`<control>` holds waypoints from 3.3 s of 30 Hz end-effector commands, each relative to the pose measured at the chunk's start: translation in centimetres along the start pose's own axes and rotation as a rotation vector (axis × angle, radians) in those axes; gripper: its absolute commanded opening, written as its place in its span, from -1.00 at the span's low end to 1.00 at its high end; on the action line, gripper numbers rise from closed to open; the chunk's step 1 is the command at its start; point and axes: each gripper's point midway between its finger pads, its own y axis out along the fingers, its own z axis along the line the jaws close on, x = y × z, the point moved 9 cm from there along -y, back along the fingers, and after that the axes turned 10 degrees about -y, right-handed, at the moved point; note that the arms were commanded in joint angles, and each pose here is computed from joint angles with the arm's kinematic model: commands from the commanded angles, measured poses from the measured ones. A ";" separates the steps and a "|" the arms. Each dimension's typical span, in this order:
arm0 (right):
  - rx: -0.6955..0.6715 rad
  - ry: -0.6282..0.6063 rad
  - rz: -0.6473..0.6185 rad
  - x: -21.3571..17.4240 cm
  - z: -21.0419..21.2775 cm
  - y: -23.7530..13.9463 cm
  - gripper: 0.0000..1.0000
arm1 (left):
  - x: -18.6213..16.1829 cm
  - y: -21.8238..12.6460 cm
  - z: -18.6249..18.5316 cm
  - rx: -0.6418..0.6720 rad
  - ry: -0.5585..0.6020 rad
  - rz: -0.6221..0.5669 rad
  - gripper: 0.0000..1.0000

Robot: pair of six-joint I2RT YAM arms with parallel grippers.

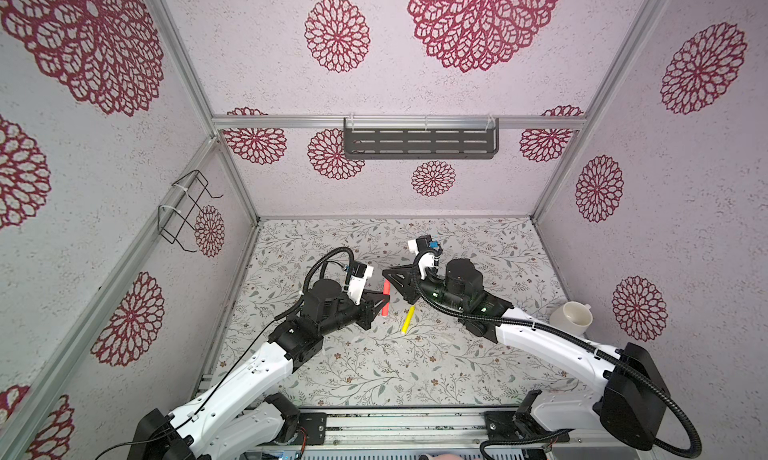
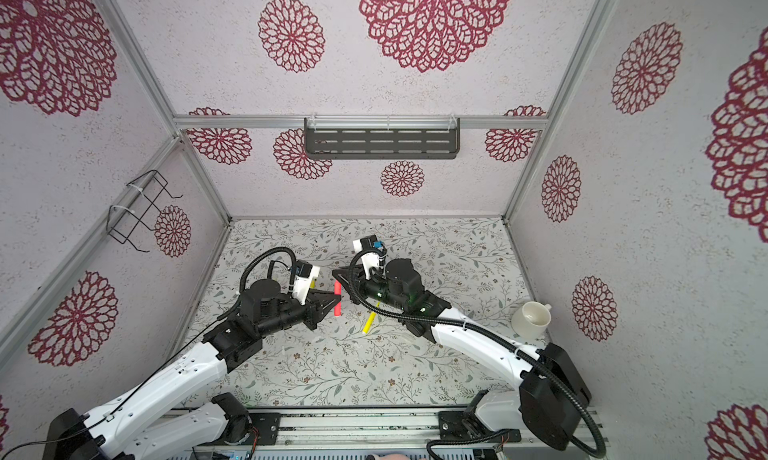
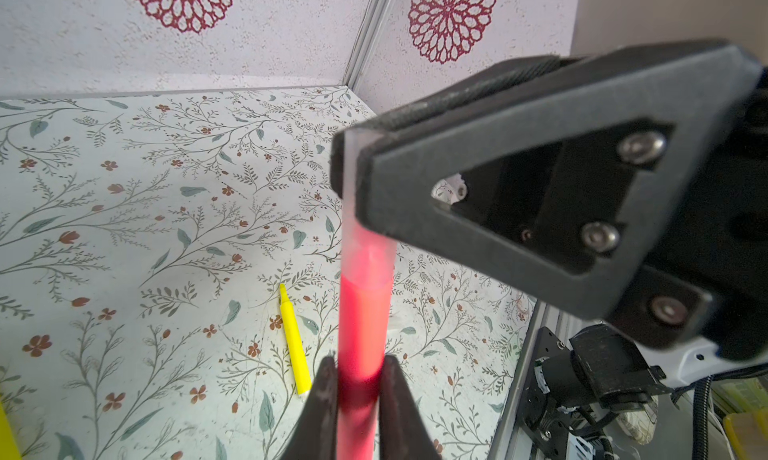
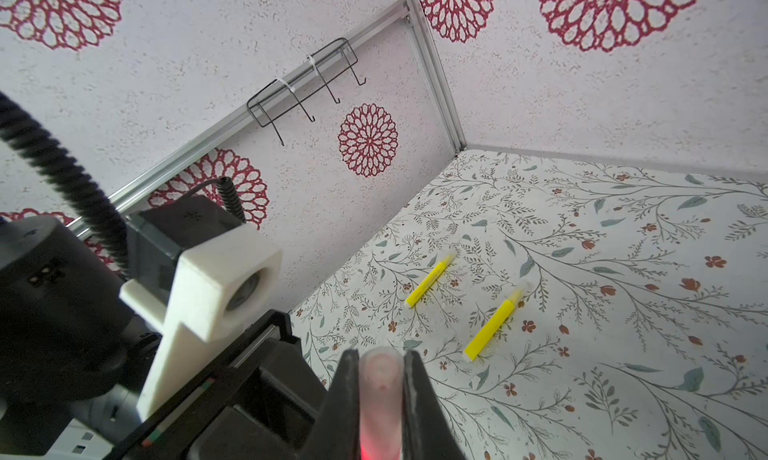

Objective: Insert the pens into the pen caps

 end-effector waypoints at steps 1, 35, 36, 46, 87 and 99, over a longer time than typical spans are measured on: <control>0.148 0.152 0.515 -10.9 2.1 -0.9 -1.00 | 10.6 -5.2 -3.5 -0.070 0.059 -0.597 -1.00; 0.208 0.168 0.542 -14.9 3.7 -1.4 -1.00 | 12.8 -7.7 -2.9 -0.121 0.036 -0.701 -1.00; 0.201 0.164 0.543 -14.9 3.6 -1.4 -1.00 | 12.9 -7.7 -2.9 -0.121 0.036 -0.702 -1.00; 0.133 0.076 0.536 -13.9 3.1 -0.8 -1.00 | 11.9 -7.9 -2.0 -0.031 0.036 -0.660 -1.00; -0.377 -0.029 0.008 1.1 -6.0 -15.4 -1.00 | -16.6 3.6 -4.5 0.198 0.350 0.965 0.98; -0.314 -0.014 -0.042 0.5 -5.7 -15.4 -1.00 | -19.4 2.9 -2.7 0.496 0.304 1.093 0.88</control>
